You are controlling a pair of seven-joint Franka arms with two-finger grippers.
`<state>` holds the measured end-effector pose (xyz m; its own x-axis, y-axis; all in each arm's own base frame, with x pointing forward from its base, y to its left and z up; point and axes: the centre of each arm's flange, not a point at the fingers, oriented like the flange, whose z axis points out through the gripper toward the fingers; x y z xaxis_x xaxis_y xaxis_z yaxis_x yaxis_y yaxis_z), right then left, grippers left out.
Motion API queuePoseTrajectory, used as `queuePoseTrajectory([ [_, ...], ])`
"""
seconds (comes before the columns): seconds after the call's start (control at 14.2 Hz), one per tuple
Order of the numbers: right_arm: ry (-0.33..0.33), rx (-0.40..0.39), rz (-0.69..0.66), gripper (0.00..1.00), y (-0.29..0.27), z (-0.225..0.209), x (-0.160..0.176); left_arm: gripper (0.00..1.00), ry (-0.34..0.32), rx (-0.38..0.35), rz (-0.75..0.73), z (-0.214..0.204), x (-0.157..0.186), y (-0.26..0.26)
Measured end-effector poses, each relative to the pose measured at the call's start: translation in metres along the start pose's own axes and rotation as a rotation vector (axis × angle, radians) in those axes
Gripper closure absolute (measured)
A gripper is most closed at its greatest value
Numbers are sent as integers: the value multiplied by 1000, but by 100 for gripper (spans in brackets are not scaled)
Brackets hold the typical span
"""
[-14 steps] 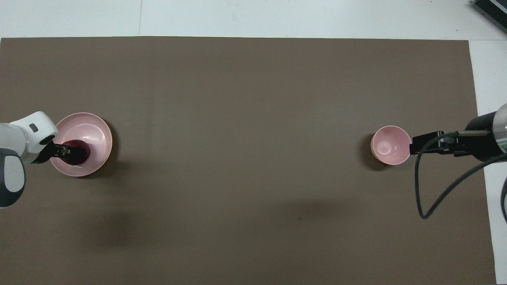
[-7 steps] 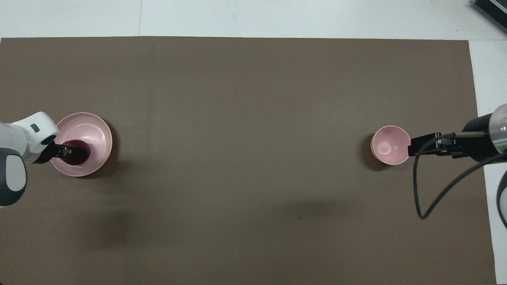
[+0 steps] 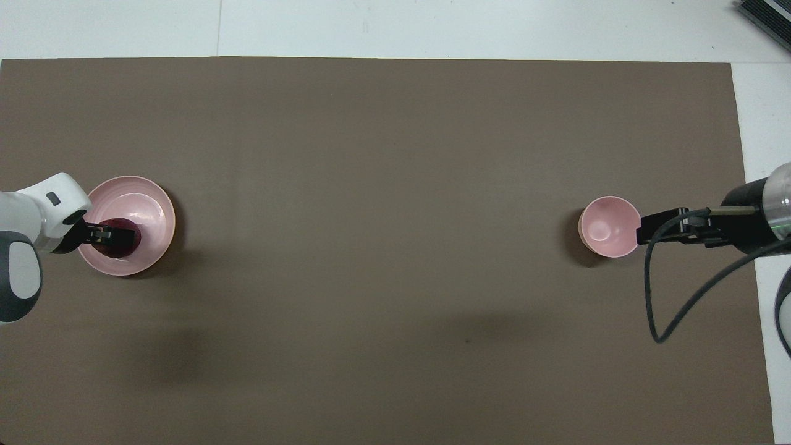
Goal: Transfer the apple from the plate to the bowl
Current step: 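Reach the left gripper to the apple on the pink plate and grasp it, then lift the apple with the left gripper while the right gripper approaches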
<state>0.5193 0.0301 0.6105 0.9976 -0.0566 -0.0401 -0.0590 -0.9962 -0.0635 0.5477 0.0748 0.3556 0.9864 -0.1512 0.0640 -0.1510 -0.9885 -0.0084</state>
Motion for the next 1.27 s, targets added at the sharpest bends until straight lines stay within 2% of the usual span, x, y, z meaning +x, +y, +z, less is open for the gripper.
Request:
queuePoseTrajectory([
  [0.28, 0, 0, 0, 0, 0, 0, 0, 4, 19, 8, 0, 13, 5, -2],
  [0.35, 0, 0, 0, 0, 0, 0, 0, 8, 15, 7, -1, 15, 4, -2],
  [0.42, 0, 0, 0, 0, 0, 0, 0, 16, 15, 7, -1, 16, 4, -2],
  [0.49, 0, 0, 0, 0, 0, 0, 0, 16, 15, 7, -1, 16, 4, -2],
  [0.63, 0, 0, 0, 0, 0, 0, 0, 28, 17, 6, -1, 14, 5, -1],
  [0.91, 1, 0, 0, 0, 0, 0, 0, 29, 1, -5, 18, 9, 8, 10],
  [1.05, 1, 0, 0, 0, 0, 0, 0, 29, 14, -42, 13, -7, 14, 27],
  [1.27, 1, 4, 0, 0, 0, 0, 0, 29, 67, -149, -61, -50, 19, 67],
])
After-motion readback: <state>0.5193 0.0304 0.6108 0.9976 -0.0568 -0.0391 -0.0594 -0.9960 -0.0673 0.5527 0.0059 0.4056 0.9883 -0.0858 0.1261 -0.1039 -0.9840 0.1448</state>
